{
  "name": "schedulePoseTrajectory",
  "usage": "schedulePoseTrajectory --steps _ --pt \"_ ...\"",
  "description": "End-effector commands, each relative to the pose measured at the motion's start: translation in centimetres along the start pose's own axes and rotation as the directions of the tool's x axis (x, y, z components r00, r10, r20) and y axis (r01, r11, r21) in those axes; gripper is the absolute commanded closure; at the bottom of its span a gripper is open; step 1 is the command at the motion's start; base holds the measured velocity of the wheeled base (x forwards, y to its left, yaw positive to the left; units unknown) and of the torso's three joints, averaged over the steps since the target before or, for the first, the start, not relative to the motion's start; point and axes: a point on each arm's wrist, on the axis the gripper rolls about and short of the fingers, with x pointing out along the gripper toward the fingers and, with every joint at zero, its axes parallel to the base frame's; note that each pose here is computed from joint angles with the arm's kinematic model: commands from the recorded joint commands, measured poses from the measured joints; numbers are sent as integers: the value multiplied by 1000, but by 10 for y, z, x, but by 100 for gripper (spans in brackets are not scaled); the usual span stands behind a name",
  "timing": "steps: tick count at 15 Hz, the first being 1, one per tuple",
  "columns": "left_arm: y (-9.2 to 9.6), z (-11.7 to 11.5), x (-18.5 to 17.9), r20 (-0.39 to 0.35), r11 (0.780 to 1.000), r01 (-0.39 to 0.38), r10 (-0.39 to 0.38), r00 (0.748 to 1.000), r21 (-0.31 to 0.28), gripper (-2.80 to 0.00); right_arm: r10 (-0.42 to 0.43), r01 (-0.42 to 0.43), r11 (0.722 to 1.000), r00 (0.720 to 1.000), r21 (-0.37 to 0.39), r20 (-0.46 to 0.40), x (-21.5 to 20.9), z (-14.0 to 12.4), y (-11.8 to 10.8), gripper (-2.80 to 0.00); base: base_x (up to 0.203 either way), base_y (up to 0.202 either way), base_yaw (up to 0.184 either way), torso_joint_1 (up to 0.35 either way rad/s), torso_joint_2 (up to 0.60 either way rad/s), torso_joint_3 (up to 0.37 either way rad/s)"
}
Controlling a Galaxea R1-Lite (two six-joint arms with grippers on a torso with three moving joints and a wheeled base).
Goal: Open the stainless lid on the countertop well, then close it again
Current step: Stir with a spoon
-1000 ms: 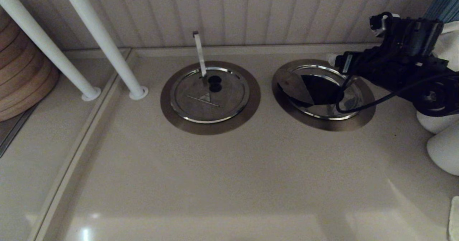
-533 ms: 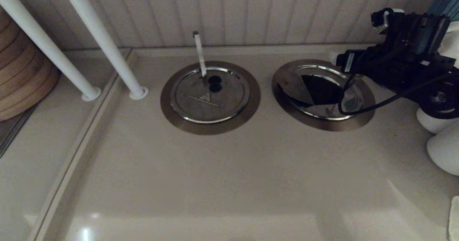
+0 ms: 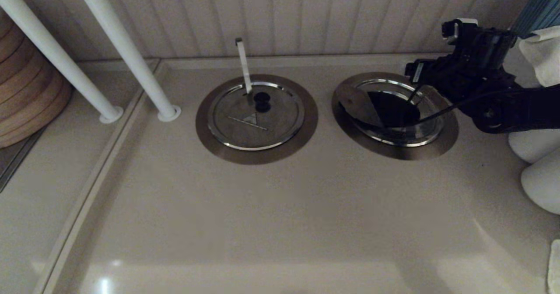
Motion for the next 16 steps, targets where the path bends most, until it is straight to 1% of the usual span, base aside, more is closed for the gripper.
schedulePoseTrajectory --steps 1,3,6,9,11,12,13,16 --pt "0 0 0 1 1000 -1 1 1000 -1 0 0 0 1000 1000 1 6 27 -21 6 -280 0 0 0 0 0 0" --pt "0 0 0 1 1000 -1 1 1000 -1 0 28 -28 1000 999 4 19 30 -22 21 -280 0 0 0 0 0 0" --pt "0 0 0 1 1000 -1 1 1000 -1 0 34 -34 999 999 15 22 24 -16 22 -280 0 0 0 0 0 0" --pt "0 0 0 1 1000 -1 1 1000 -1 0 54 -54 998 999 11 2 11 -14 33 -280 0 0 0 0 0 0" --pt "0 0 0 1 1000 -1 1 1000 -1 0 15 -15 1000 1000 -16 2 8 -10 29 -280 0 0 0 0 0 0" --pt "0 0 0 1 1000 -1 1 1000 -1 0 -11 11 999 1000 -45 -2 9 -11 25 -280 0 0 0 0 0 0" --pt "0 0 0 1 1000 -1 1 1000 -1 0 -30 29 998 1000 -56 -8 10 -13 21 -280 0 0 0 0 0 0" --pt "0 0 0 1 1000 -1 1 1000 -1 0 -58 57 996 998 -67 -13 11 -15 19 -280 0 0 0 0 0 0"
